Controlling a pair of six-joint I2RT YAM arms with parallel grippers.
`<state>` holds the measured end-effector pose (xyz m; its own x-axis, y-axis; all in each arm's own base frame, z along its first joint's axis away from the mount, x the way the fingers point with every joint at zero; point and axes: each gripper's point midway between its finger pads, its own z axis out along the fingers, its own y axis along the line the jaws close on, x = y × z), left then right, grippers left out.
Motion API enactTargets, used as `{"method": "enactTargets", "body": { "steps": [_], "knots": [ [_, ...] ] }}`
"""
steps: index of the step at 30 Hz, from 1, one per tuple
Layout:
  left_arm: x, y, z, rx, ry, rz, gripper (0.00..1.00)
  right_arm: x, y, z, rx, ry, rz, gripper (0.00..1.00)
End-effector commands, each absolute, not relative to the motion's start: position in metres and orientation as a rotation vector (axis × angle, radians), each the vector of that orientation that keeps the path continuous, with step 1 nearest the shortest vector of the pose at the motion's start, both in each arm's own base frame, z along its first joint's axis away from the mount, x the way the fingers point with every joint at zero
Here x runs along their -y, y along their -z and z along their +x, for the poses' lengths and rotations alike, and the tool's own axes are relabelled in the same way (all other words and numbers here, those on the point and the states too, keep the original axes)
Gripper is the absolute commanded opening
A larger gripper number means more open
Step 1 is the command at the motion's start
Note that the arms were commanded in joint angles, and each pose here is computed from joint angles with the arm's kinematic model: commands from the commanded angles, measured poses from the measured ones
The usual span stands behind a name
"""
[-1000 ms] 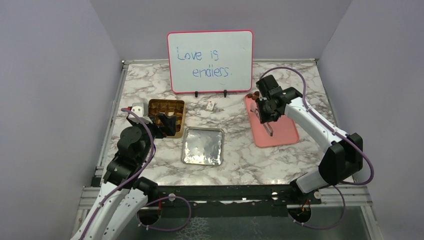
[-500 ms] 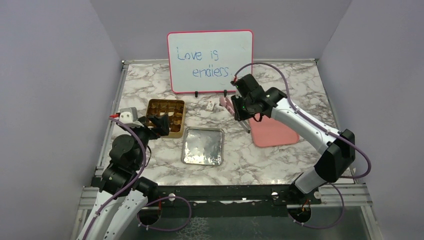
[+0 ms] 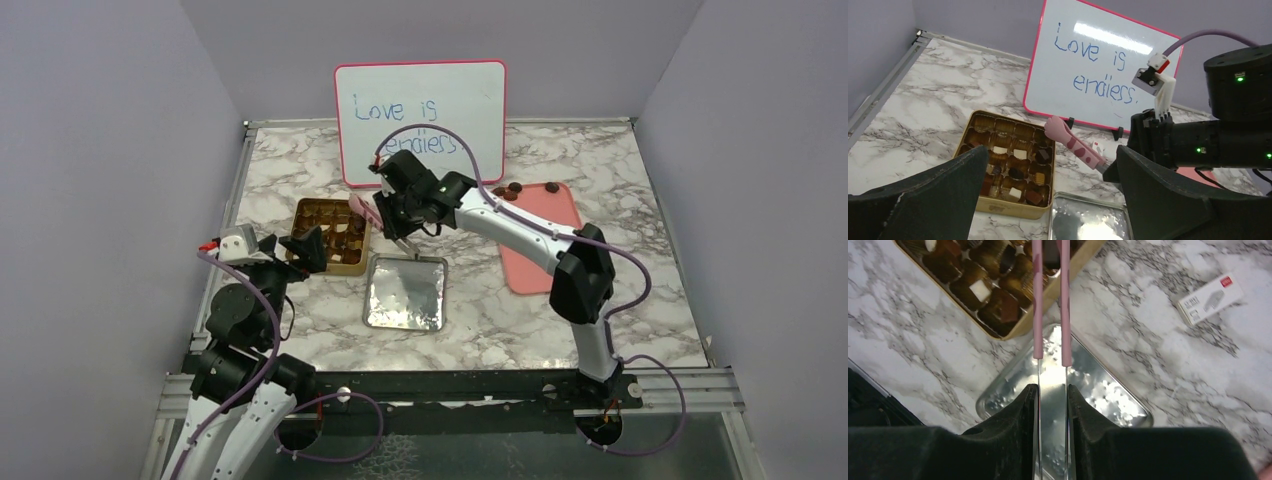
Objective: Pack the chocolate
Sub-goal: Place the fake chocolate in the packing box.
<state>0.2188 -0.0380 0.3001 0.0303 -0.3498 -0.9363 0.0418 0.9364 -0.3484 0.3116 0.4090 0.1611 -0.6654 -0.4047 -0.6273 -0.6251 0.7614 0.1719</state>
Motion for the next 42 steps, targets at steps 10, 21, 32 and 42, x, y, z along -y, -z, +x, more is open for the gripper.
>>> {"method": "enactTargets", "body": {
  "steps": [10, 21, 32, 42],
  "knots": [
    [0.03, -0.303, 0.218, -1.483, 0.289, -0.284, 0.99, -0.457, -0.153, 0.325, -2.342, -0.553, -0.814, 0.3],
    [0.031, -0.299, 0.221, -1.504, 0.283, -0.291, 0.99, -0.427, -0.158, 0.31, -2.381, -0.46, -0.865, 0.31],
    [0.041, -0.285, 0.231, -1.625, 0.279, -0.276, 0.99, -0.407, -0.153, 0.303, -2.433, -0.337, -0.988, 0.33],
    [0.035, -0.292, 0.224, -1.571, 0.285, -0.301, 0.99, -0.415, -0.151, 0.309, -2.37, -0.261, -1.133, 0.34]
  ]
}}
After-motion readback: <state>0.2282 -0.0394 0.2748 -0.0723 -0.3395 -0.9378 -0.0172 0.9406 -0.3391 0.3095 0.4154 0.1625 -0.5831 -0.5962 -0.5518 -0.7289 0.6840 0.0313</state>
